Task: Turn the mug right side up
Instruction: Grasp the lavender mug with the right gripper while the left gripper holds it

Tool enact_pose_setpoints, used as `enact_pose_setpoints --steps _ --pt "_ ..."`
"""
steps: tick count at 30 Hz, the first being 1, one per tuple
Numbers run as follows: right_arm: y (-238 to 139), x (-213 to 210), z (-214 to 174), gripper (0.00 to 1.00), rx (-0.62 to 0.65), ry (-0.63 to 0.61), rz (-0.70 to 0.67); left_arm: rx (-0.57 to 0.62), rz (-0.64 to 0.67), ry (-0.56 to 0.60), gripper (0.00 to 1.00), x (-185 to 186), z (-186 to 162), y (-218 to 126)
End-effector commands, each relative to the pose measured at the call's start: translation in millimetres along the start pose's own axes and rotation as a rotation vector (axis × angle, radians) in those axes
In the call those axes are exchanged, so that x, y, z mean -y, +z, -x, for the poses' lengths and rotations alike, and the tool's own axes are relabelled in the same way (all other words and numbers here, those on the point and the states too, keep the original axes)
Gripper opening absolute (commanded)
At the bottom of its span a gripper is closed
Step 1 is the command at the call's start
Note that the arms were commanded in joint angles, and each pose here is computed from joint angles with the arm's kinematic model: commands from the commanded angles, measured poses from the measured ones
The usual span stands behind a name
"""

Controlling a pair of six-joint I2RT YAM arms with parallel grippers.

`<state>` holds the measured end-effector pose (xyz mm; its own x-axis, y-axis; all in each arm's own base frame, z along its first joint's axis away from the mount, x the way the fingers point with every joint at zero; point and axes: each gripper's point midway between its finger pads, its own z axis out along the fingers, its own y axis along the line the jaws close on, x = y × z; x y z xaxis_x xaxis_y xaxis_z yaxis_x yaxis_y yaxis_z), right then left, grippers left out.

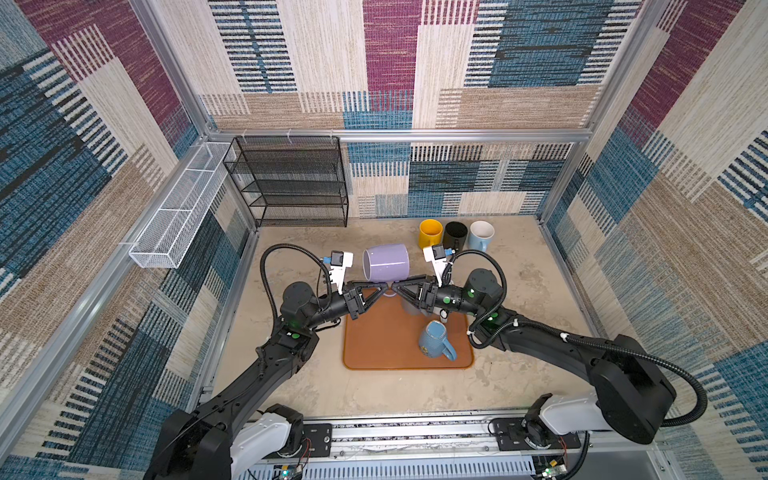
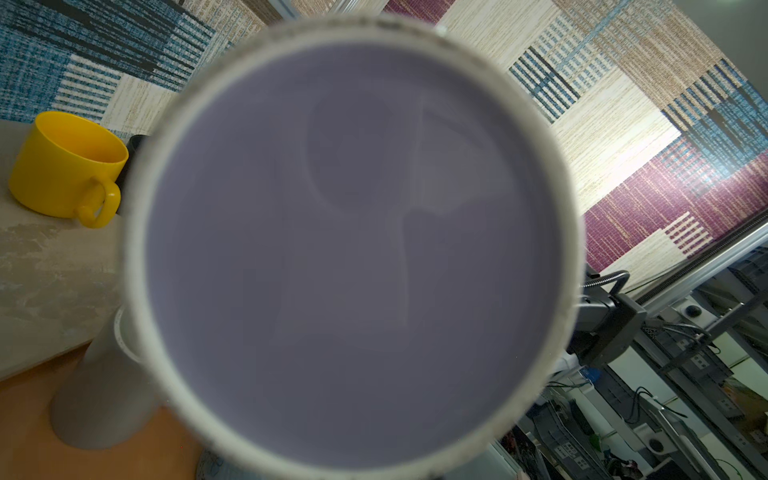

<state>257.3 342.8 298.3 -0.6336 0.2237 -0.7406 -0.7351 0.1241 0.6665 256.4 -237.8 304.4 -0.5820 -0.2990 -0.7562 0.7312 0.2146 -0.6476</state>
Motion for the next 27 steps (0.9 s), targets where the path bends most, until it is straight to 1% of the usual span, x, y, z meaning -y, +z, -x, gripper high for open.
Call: enact_pose_setpoints --steps 1,6,16,22,27 --pt "2 -23 12 0.36 0.031 -0.039 0.084 0.038 -0.083 0.081 0.00 21 12 -2" --pt "3 -35 14 0.29 0.030 -0.043 0.123 0.038 -0.083 0.080 0.00 20 11 -2" --pt "0 -49 21 0.18 0.048 -0.055 0.153 0.028 -0.087 0.083 0.00 20 6 -3" --pt "-2 -55 25 0.04 0.059 -0.062 0.162 0.019 -0.089 0.081 0.00 19 4 -3" --pt "-2 -52 26 0.00 0.062 -0.050 0.144 0.004 -0.092 0.075 0.00 20 1 -3"
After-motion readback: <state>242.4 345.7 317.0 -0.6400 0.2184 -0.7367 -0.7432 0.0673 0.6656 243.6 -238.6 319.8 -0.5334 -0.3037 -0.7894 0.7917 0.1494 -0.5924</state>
